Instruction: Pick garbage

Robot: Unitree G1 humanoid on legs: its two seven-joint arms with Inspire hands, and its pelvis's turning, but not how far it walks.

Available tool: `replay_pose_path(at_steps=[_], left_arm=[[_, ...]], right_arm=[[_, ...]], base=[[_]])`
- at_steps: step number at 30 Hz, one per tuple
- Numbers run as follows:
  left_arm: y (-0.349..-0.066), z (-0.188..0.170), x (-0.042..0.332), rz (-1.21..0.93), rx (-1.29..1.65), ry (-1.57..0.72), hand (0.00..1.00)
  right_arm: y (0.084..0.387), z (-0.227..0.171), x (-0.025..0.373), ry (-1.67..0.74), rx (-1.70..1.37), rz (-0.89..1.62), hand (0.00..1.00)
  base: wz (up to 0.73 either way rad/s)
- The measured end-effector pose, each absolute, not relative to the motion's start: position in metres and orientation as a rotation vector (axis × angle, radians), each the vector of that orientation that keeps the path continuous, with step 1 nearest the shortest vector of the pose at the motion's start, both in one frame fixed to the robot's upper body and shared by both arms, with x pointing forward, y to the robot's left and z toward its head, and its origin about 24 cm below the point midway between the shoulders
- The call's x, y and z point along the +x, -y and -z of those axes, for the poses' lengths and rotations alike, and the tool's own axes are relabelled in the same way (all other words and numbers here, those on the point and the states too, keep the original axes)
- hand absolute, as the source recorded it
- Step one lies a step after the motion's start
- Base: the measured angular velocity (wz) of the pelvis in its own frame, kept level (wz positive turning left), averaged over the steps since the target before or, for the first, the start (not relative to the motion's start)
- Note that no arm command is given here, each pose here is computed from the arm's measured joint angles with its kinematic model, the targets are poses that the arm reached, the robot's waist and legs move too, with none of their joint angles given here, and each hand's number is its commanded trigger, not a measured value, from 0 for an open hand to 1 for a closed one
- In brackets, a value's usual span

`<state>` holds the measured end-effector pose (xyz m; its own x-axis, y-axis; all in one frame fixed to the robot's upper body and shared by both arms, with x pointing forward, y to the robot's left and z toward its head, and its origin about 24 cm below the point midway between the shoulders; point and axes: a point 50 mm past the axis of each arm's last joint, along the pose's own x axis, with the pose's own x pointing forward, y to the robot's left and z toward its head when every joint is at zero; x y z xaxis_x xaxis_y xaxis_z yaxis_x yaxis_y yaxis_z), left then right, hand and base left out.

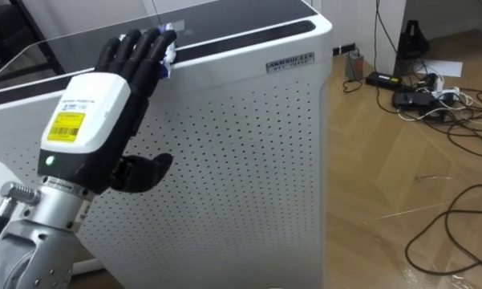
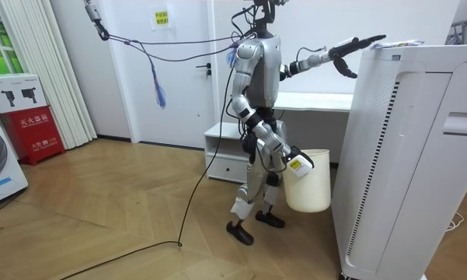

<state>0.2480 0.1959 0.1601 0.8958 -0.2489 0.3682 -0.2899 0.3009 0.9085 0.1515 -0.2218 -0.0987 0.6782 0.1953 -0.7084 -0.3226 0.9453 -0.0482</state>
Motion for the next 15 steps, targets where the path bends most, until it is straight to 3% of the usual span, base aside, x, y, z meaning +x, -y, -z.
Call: replay_pose_path(at_steps=[9,10,11,13,15], left_arm=[[-0.200,-0.163,0.255,-0.012,1.302,0.434,0.00],[-0.202,-0.165,0.256,-0.013,1.306,0.423,0.14],[-0.203,-0.165,0.256,-0.014,1.307,0.417,0.53],[-0.207,-0.167,0.257,-0.018,1.311,0.391,1.00],[-0.209,-0.167,0.258,-0.022,1.312,0.372,1.00]], right_arm=[[0.222,0.097,0.153,-0.777,-0.176,-0.292,1.00],[0.222,0.097,0.153,-0.774,-0.176,-0.290,1.00],[0.222,0.097,0.153,-0.774,-0.176,-0.289,1.00],[0.223,0.097,0.153,-0.777,-0.178,-0.284,1.00],[0.224,0.097,0.153,-0.783,-0.180,-0.280,1.00]], base=[[0.00],[0.00],[0.00],[0.00],[0.00]])
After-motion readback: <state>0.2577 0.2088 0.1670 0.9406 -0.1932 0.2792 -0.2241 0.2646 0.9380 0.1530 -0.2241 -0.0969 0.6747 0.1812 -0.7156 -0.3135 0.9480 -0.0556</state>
